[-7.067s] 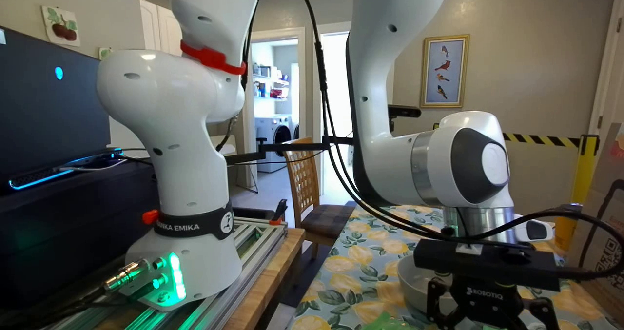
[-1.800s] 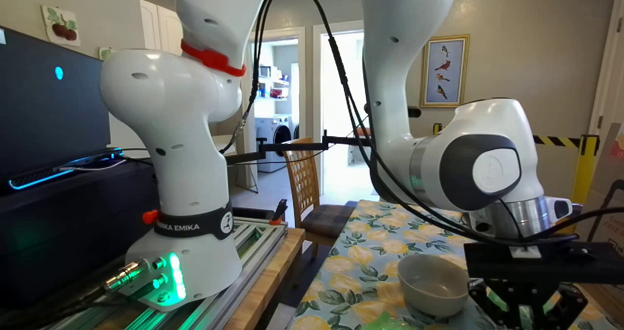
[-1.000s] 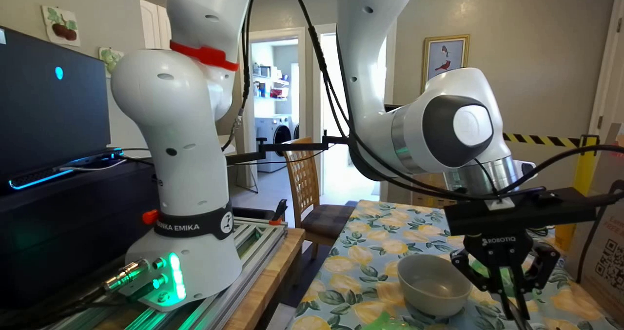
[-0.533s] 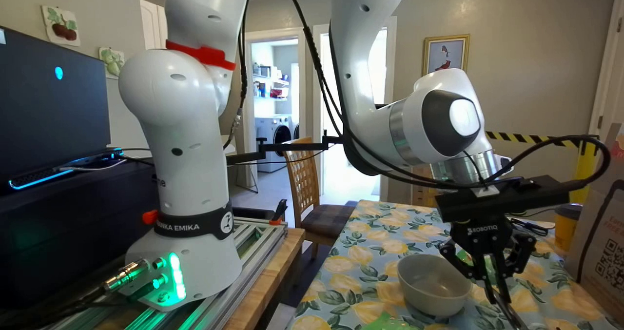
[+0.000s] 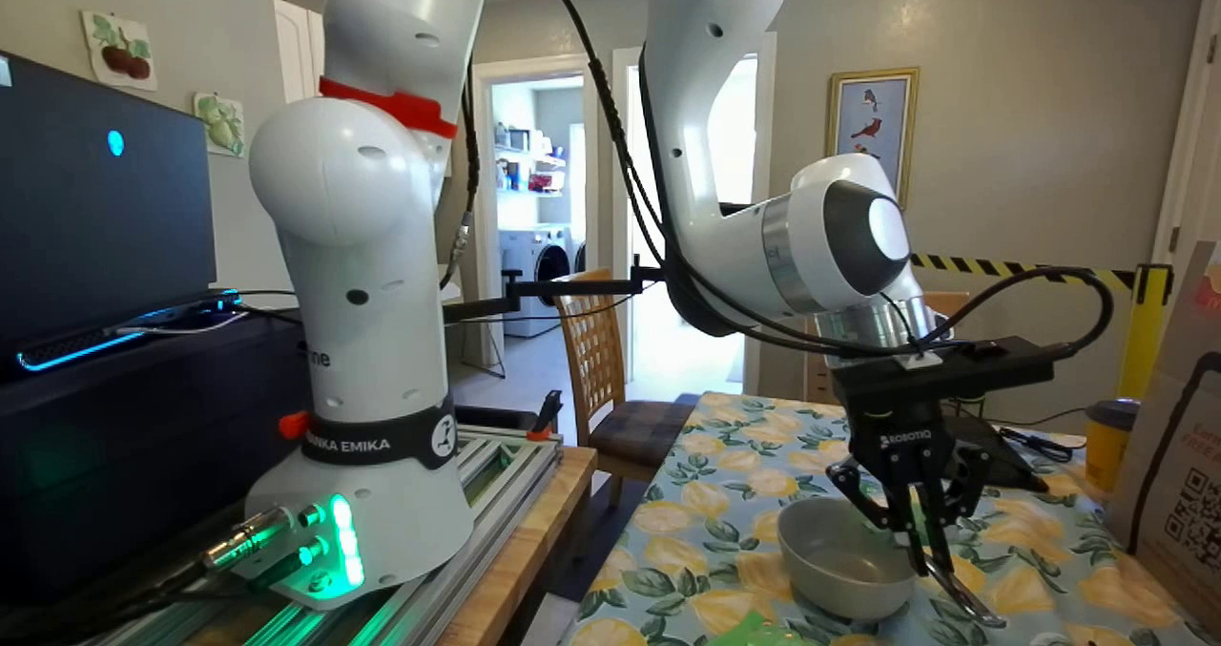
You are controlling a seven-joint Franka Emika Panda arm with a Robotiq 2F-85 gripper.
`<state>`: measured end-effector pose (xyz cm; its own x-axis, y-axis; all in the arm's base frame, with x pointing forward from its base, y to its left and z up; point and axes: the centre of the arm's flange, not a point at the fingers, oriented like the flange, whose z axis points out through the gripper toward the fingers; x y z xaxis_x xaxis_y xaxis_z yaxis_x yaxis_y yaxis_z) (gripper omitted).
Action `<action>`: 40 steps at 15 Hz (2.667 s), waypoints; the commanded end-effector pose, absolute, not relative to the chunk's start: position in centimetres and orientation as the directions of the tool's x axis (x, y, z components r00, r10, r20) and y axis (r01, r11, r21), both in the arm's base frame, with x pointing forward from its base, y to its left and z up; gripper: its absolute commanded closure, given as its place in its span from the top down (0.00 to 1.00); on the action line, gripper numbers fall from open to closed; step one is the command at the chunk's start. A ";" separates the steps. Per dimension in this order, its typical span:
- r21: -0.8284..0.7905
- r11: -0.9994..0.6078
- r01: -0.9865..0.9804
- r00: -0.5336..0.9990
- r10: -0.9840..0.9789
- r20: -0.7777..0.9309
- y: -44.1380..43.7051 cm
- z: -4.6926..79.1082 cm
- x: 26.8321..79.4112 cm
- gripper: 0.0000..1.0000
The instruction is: Put one green sachet on the silver spoon then use the spoon to place the sachet in the grey bowl.
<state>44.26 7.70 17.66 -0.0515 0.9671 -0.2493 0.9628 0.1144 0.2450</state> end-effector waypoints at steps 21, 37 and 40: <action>0.015 0.220 0.975 -0.161 0.754 -0.637 13.5 18.8 41.5 0.04; 0.408 -0.219 0.886 0.348 0.896 -0.275 6.4 23.3 41.5 0.04; 0.410 -0.343 0.845 0.451 0.870 -0.201 3.4 22.3 42.8 0.04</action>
